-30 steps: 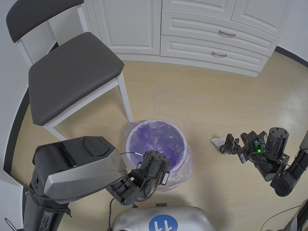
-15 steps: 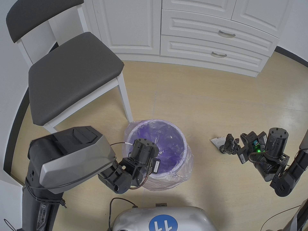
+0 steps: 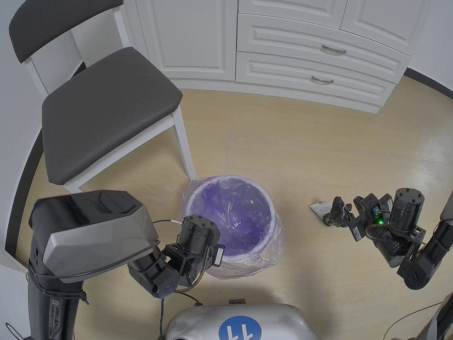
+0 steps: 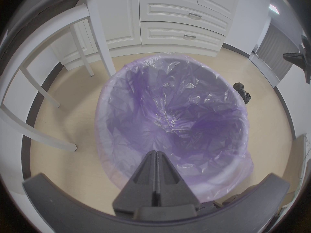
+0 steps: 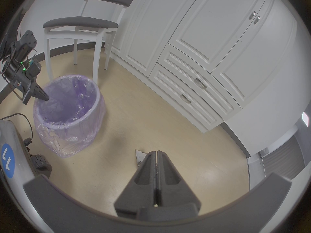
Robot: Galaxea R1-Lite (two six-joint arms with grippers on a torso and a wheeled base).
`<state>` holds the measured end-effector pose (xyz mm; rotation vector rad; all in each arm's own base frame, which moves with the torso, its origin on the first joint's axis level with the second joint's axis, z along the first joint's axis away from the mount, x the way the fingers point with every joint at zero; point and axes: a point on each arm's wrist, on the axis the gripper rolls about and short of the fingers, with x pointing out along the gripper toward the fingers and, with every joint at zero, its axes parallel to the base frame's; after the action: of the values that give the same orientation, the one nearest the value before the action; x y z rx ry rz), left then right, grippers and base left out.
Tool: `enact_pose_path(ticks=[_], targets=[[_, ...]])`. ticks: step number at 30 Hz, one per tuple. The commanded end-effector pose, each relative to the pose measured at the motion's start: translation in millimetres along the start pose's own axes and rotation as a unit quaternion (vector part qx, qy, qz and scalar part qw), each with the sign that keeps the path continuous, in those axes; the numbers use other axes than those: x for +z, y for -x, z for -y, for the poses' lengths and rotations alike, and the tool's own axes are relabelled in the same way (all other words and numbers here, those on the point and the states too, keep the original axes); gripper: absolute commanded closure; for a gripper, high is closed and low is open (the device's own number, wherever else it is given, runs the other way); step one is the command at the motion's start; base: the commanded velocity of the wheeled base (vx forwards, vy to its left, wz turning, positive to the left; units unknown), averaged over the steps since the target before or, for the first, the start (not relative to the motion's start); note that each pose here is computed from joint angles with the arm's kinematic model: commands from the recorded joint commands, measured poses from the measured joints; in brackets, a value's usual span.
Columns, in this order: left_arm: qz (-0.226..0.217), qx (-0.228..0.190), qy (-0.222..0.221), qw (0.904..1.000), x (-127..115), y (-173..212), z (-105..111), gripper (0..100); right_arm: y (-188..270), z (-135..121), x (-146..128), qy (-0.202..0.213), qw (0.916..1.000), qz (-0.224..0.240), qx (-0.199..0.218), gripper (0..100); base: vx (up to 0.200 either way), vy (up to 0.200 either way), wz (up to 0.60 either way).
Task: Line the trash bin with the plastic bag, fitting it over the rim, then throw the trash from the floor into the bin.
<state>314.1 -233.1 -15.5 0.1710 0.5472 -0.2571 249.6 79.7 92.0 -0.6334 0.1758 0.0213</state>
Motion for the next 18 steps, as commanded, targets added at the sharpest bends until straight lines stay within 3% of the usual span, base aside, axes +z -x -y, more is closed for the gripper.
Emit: enact_pose_path(ticks=[1,8,12,18], targets=[[-0.006,-0.003,-0.005,1.0,-8.1,7.7,-0.4,100,-0.3,-0.2,0.2,0.0,1.0,0.0,0.0,100,0.0,0.0,0.0],[0.004,-0.008,-0.005,0.9999,-17.9,13.4,1.0,100,-1.3,-0.6,-0.5,0.001,1.0,-0.002,0.0,100,0.0,0.0,0.0],[0.02,-0.006,-0.003,0.9998,-8.0,7.3,-0.8,100,-1.5,-0.5,-0.2,0.001,1.0,-0.001,-0.001,100,0.0,0.0,0.0],[0.072,0.005,0.009,0.9973,27.1,-9.9,-7.8,100,-1.6,0.0,0.5,-0.002,1.0,0.001,-0.002,100,0.0,0.0,0.0]])
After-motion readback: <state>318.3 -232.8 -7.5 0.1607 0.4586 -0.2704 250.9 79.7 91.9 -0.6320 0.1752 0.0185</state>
